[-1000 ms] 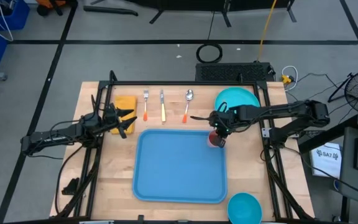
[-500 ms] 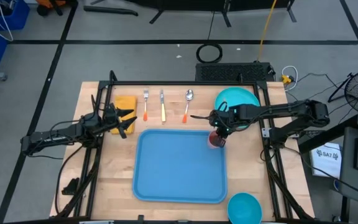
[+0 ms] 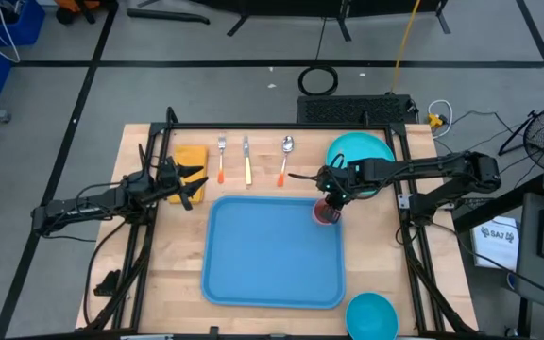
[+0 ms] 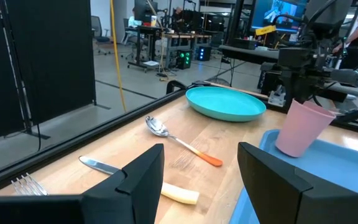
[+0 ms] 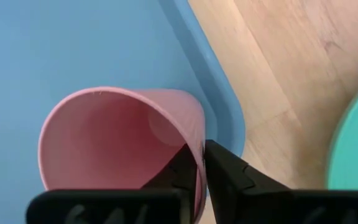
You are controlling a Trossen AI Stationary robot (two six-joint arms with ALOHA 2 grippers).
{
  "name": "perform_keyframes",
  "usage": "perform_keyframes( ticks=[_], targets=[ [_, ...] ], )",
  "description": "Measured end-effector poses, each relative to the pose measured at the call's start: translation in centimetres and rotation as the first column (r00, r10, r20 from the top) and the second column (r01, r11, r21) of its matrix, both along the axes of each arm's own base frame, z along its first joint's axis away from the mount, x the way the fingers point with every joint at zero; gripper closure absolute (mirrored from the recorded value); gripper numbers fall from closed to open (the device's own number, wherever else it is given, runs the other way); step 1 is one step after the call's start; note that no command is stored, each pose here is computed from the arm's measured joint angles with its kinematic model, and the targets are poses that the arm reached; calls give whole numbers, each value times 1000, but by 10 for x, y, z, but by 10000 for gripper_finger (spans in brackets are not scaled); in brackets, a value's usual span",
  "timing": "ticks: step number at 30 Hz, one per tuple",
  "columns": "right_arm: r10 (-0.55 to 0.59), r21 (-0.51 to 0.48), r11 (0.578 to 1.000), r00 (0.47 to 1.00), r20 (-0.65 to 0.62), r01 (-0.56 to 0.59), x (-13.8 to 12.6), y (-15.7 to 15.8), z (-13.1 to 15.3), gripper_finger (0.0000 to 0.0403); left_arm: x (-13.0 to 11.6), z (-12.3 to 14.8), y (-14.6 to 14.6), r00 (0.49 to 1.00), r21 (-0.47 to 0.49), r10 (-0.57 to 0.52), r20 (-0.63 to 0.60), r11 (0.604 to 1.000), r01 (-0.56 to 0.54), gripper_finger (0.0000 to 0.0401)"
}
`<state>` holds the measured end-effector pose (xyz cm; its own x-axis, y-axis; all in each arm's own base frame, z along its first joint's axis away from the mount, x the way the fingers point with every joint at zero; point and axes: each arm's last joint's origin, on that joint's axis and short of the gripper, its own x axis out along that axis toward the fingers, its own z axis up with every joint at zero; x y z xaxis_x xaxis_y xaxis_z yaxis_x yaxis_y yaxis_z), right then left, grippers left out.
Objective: Set up tray
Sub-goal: Put the pink cup on the top right of the blue serving tray, then put the blue plate on the blue serving tray to the bottom of the pink cup
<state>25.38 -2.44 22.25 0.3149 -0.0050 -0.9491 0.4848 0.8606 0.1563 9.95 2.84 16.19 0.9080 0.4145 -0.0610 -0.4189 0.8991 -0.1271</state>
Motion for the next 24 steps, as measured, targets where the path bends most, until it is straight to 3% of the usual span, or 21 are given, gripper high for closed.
perform_keyframes(
  ticks=[11,16,24],
  targets=[
    [-18,9,1000,999,-41,19,-4,0,-1,334,0,0,0,1000,-1,0,0,1000,0,192],
    [-37,-44,998,997,-62,34,-6,-1,-2,312,0,0,0,1000,-2,0,0,1000,0,192],
    [-35,-43,998,999,6,36,-10,-1,10,294,0,0,0,1000,-2,1,0,1000,-1,192]
  ],
)
